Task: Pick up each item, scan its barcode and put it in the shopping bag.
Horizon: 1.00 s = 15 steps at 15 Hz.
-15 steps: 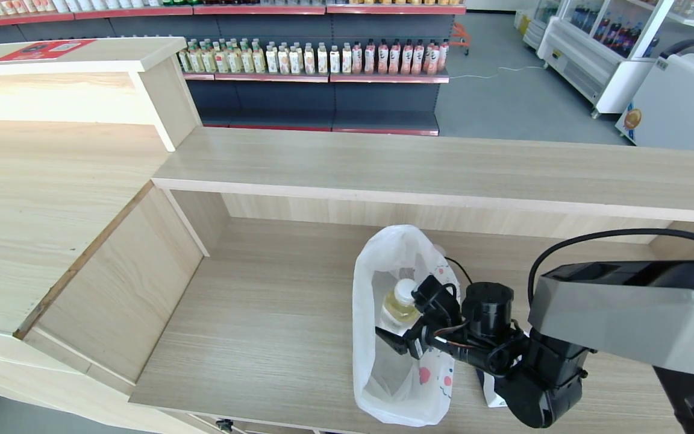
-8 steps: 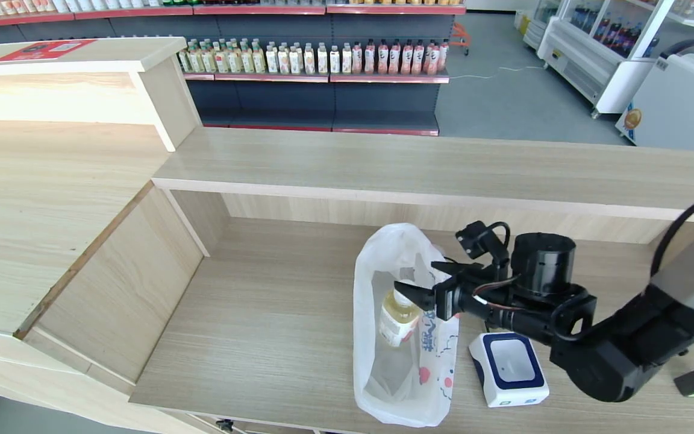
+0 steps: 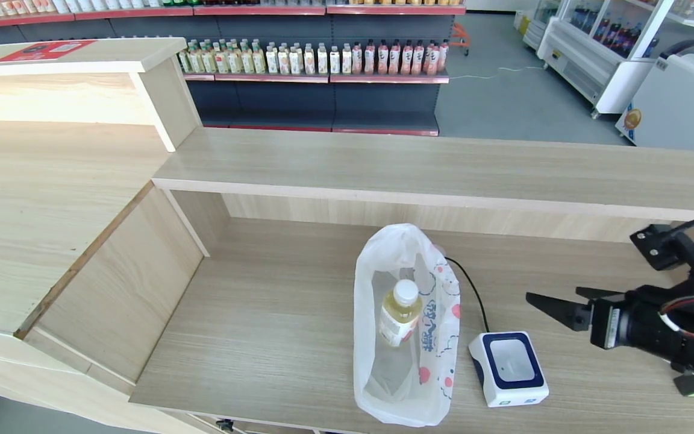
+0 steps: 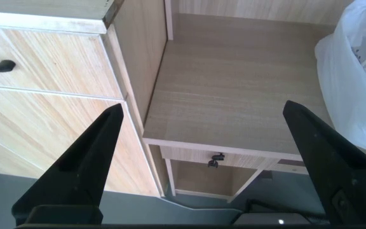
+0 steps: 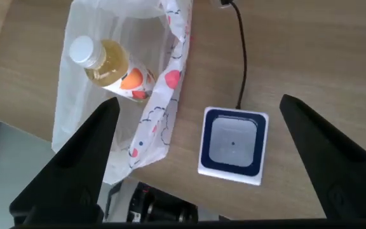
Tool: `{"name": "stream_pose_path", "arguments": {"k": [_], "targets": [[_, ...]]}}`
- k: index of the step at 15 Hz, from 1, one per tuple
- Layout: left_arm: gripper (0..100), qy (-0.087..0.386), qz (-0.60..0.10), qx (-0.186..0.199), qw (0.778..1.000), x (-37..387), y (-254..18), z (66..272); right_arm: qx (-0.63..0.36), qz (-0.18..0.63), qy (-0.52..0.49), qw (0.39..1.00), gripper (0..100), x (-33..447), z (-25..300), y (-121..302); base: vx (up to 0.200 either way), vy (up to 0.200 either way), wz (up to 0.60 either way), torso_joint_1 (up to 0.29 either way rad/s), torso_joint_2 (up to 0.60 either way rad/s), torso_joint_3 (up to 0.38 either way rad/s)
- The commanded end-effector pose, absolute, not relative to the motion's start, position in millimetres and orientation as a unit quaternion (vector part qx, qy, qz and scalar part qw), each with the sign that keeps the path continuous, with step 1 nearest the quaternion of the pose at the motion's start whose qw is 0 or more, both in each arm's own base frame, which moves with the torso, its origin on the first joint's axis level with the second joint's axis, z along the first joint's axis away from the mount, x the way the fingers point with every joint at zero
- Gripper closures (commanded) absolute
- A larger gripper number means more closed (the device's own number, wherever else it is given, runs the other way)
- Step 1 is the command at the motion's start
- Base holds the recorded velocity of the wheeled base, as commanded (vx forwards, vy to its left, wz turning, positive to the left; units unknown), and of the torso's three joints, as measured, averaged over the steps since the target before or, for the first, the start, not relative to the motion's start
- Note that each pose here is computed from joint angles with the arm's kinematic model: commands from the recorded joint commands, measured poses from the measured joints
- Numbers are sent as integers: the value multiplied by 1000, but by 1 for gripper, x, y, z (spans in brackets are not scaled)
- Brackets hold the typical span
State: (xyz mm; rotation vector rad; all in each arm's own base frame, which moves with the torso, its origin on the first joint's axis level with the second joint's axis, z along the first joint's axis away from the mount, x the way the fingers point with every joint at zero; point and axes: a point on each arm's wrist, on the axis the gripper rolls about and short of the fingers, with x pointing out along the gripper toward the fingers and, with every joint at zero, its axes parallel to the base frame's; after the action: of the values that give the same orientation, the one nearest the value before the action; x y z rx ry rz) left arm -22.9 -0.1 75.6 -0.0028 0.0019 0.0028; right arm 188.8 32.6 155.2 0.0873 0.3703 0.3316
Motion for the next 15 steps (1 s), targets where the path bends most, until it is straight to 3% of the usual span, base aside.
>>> {"name": "stream_pose_path", "arguments": {"k": [1, 11, 15], "targets": [[0, 1, 2, -2, 1000, -23, 0, 76, 52, 107, 148, 982, 0, 136, 171, 8, 0, 0, 0, 0, 0, 0], [0, 1, 2, 0, 1000, -23, 0, 76, 54, 103, 165, 979, 0, 90, 172, 6, -20, -180, 0, 2, 2, 4], [0, 1, 2, -2, 1000, -23, 0, 76, 52, 103, 160, 980, 0, 87, 173, 6, 0, 0, 0, 0, 0, 0]]}}
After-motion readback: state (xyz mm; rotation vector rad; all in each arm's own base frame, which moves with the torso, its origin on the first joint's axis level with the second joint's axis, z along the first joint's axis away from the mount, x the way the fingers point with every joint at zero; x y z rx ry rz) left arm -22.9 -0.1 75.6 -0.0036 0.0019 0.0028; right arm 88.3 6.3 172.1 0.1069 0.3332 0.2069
